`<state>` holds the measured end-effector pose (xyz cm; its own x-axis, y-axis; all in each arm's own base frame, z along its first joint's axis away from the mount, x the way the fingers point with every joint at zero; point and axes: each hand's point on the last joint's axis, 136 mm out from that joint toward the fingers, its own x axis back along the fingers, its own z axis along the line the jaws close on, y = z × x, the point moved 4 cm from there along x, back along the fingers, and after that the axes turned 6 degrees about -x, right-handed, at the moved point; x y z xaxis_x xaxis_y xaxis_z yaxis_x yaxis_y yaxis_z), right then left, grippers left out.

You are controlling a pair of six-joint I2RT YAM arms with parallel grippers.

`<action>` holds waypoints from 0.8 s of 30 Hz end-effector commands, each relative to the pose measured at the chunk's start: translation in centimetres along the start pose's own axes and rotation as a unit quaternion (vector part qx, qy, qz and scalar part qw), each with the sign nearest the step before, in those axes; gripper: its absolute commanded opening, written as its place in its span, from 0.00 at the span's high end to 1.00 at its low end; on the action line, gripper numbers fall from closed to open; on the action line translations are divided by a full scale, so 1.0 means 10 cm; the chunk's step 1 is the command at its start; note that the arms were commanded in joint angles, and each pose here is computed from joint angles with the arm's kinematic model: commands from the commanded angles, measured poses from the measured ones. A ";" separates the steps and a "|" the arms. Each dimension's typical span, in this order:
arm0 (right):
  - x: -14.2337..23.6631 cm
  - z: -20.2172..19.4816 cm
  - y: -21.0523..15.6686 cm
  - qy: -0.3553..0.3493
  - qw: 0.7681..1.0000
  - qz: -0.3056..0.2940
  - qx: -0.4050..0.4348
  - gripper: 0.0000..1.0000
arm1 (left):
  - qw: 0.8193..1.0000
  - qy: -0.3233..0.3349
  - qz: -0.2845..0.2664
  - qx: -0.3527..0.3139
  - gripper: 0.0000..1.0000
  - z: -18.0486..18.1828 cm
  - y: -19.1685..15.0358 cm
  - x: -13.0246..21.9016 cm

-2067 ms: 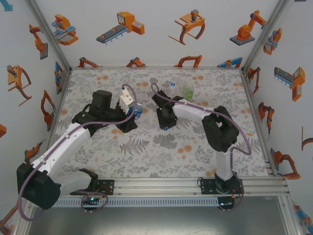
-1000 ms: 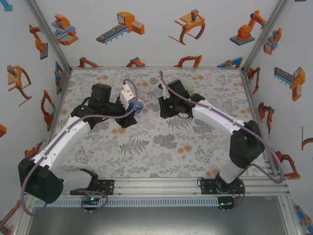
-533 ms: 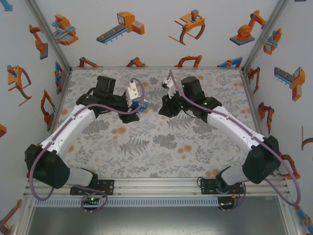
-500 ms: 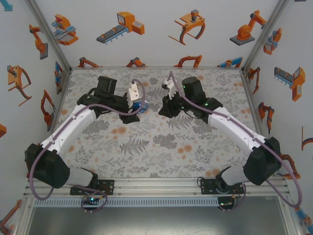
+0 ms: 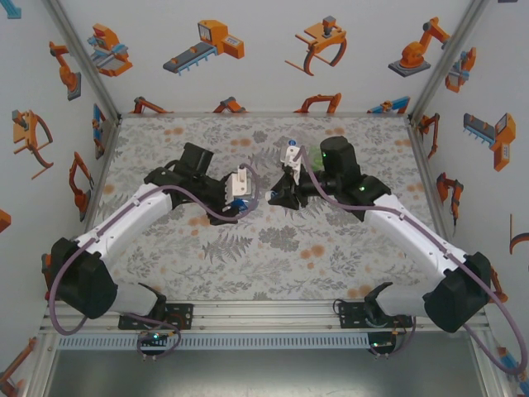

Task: Screw on the bottle caps

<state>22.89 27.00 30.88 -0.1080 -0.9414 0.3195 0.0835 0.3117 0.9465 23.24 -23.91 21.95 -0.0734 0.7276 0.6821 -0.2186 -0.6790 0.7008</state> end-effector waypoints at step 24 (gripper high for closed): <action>-0.07 0.22 0.22 0.065 0.995 -0.008 0.071 1.00 | 0.999 -0.023 0.022 -0.044 1.00 -0.16 0.02 -0.11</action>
<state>21.48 28.15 32.02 -0.0147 -0.9509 0.3093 -0.0095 0.3094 0.9509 22.45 -24.49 21.37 -0.0786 0.6894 0.7201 -0.2799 -0.7085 0.6478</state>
